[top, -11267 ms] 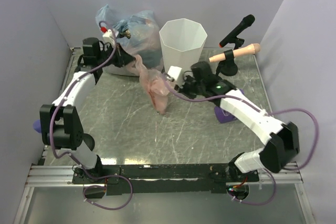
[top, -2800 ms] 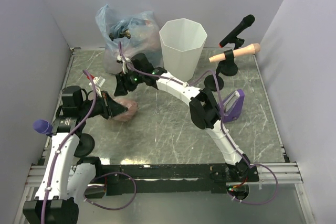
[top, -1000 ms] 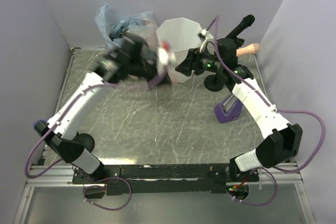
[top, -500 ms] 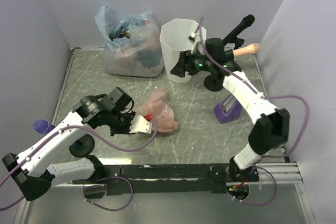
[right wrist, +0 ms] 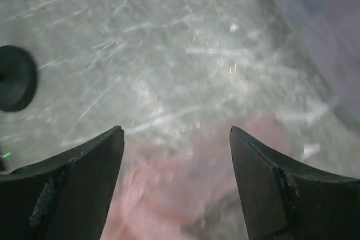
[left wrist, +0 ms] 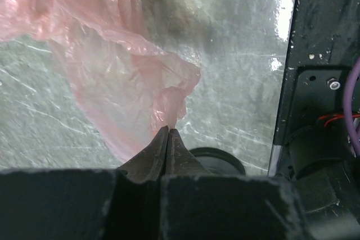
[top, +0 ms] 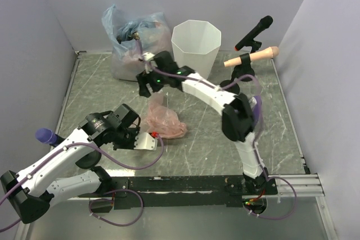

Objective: Put the trash bags into the trash bin

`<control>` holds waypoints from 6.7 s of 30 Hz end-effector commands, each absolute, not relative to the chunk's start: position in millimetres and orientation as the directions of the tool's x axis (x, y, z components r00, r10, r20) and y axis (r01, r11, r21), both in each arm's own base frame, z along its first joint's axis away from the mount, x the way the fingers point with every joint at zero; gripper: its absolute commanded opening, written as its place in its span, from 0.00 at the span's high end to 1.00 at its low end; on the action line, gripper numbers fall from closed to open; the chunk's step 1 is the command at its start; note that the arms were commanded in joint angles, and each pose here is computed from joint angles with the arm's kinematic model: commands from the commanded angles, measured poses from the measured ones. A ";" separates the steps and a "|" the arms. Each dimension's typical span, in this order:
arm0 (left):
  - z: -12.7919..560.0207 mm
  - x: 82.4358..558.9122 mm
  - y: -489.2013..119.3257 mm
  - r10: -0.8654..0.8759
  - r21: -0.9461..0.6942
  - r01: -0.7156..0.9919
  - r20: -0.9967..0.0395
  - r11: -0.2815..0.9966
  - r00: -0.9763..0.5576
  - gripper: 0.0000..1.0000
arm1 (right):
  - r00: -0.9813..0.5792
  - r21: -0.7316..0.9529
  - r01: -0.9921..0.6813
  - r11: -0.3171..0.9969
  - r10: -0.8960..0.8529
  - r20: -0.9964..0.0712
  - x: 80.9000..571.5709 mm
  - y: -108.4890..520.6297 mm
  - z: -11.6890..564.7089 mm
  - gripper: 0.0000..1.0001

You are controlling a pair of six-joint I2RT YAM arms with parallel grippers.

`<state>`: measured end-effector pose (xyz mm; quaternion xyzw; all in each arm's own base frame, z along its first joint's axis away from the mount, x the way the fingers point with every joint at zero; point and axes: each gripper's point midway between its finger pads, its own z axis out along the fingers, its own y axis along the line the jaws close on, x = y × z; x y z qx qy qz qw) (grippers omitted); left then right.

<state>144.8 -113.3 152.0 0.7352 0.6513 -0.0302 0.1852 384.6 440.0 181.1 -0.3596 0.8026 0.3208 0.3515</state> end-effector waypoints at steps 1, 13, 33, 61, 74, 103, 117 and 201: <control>164.6 150.4 -121.1 0.931 0.268 0.961 -0.332 -0.063 0.153 0.99 | -0.403 0.076 -0.810 0.582 -0.457 -0.793 411.9 452.8 149.6 0.17; 166.8 144.3 -121.1 0.923 0.246 0.969 -0.363 -0.034 0.125 0.99 | -0.376 -0.095 -0.831 0.548 -0.680 -0.629 402.6 418.9 51.7 0.16; 155.0 142.4 -121.2 0.903 0.218 0.973 -0.429 0.077 0.025 0.99 | -0.248 0.067 -0.875 0.479 -0.324 -0.913 420.4 398.5 279.4 1.00; 324.3 233.2 -127.3 -0.094 -0.406 0.554 -0.858 0.726 -0.506 0.99 | -0.187 0.152 -0.950 0.271 -0.108 -0.976 273.9 273.8 354.5 1.00; 645.7 336.2 -100.4 -0.270 -0.099 0.594 -0.940 0.798 0.207 0.99 | 0.376 -0.256 -0.851 0.458 0.193 -0.906 396.0 310.5 599.8 1.00; 342.3 254.0 -114.0 0.148 -0.031 0.554 -0.950 0.832 -0.274 0.99 | 0.240 -0.296 -0.877 0.379 -0.187 -0.952 269.1 263.6 400.4 1.00; 771.2 172.1 -48.4 -0.067 0.151 0.166 -0.512 0.974 0.856 0.99 | 0.923 -0.673 -0.385 0.632 0.260 -0.284 213.6 295.1 745.6 1.00; 818.4 140.4 -22.5 -0.031 0.051 0.054 -0.375 0.997 0.927 0.99 | 0.902 -0.533 -0.431 0.728 0.335 -0.273 205.7 270.0 764.2 1.00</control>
